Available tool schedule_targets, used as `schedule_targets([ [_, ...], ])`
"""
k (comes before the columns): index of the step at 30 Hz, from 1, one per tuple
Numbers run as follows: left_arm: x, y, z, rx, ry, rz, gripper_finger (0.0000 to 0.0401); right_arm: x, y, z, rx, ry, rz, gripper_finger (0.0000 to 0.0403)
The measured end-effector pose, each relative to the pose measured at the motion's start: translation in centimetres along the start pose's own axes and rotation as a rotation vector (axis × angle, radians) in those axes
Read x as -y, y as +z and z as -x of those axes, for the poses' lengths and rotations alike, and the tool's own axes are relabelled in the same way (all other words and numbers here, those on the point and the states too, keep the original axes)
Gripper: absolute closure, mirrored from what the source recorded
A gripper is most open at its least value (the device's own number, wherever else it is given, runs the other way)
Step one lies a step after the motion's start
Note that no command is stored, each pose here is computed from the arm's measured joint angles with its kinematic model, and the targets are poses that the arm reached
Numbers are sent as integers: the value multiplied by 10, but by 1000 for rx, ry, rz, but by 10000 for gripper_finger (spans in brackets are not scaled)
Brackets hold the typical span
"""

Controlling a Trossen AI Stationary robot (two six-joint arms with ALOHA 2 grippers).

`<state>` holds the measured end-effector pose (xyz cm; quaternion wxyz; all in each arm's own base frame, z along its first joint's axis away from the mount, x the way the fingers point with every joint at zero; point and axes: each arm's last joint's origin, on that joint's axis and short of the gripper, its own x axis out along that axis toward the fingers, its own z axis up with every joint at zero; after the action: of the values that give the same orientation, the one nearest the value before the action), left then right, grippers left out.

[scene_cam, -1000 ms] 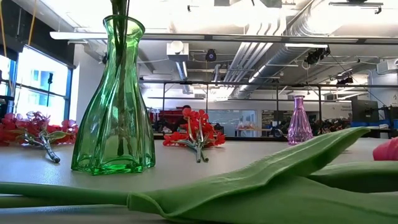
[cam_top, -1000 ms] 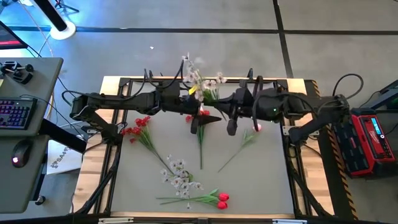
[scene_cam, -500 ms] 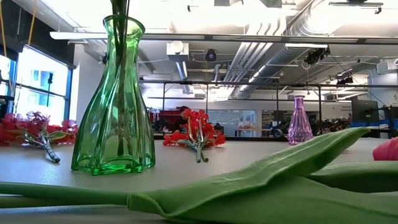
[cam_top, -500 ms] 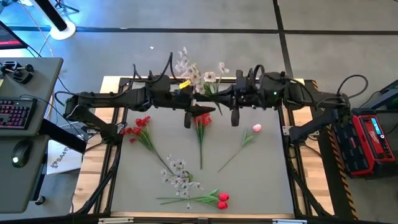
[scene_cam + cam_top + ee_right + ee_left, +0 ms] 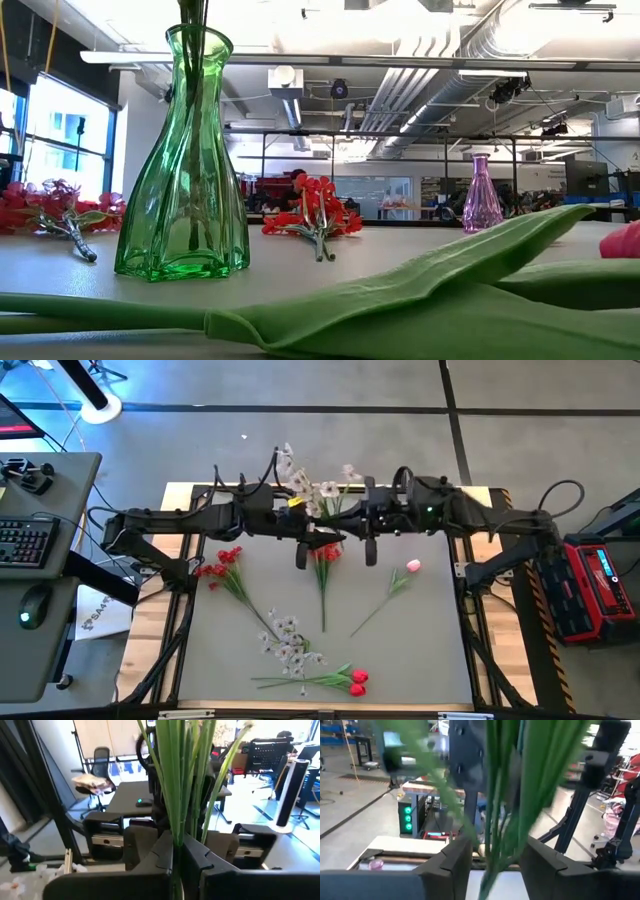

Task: Sort flowers into vase by color
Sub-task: Put the white flowers into the green vase

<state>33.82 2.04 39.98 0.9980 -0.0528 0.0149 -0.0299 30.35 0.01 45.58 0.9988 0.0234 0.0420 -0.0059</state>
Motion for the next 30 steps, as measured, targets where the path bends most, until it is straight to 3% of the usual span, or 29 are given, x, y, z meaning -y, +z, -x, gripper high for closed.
schedule_targets([
  [7,-1,-2,3,-40,50,4,330,4,-29,11,195,22,-68,403],
  [12,-2,-3,4,-51,51,3,387,6,-41,22,199,14,-86,403],
  [22,-6,-3,4,-55,79,5,398,9,-41,33,172,-92,-162,401],
  [25,-7,-3,4,-50,108,7,399,8,-35,48,177,-81,-198,381],
  [30,-8,-2,4,-46,133,4,400,8,-27,78,165,-78,-219,307],
])
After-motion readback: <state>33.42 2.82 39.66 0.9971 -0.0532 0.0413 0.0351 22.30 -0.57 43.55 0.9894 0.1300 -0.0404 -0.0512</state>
